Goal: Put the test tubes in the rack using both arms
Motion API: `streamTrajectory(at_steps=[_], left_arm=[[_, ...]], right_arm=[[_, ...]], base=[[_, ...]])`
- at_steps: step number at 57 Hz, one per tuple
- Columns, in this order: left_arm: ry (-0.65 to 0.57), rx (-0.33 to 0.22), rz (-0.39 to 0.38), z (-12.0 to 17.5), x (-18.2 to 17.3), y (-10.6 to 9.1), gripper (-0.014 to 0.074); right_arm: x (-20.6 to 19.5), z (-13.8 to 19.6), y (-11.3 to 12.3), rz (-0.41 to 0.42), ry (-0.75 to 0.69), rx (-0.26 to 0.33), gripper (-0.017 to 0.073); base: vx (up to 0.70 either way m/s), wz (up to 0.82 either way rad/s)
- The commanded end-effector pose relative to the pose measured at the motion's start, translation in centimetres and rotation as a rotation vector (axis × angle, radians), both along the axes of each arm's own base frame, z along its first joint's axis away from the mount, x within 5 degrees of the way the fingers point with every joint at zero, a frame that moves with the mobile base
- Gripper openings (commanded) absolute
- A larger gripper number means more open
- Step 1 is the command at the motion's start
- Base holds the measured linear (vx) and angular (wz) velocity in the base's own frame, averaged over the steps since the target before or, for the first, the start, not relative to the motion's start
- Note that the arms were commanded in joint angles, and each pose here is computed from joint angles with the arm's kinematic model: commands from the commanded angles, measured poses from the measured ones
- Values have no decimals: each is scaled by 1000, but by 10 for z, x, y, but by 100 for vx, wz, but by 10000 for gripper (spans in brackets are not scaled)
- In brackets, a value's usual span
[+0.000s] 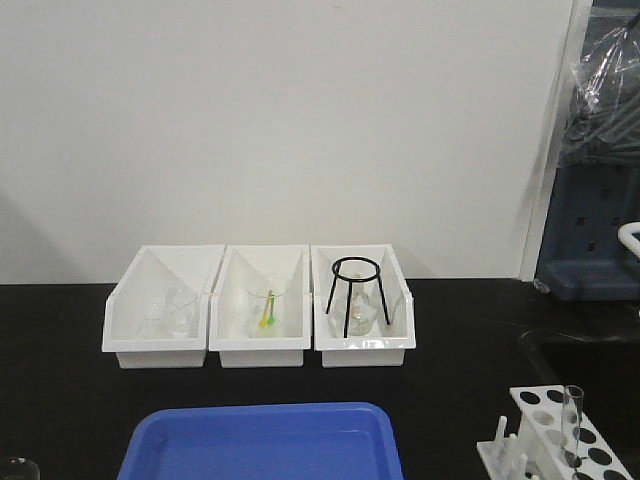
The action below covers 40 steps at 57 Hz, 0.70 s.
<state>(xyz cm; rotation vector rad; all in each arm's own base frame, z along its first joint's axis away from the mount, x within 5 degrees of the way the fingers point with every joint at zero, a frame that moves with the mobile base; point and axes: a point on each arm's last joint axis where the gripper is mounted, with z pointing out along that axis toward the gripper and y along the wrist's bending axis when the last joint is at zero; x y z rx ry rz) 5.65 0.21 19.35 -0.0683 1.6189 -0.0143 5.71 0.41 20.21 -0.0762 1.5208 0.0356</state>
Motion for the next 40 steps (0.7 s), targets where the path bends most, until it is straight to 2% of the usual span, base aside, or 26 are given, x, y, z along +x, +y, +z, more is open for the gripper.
streamTrajectory(at_steps=[1, 40], left_arm=[[-115, -10, -3, 16, -2, 0, -4], [-115, -10, -3, 16, -2, 0, -4]], right_arm=[[-1, 1, 0, 0, -53, -6, -13], [-1, 0, 0, -2, -43, -7, -13]], base=[[0, 0], [0, 0]])
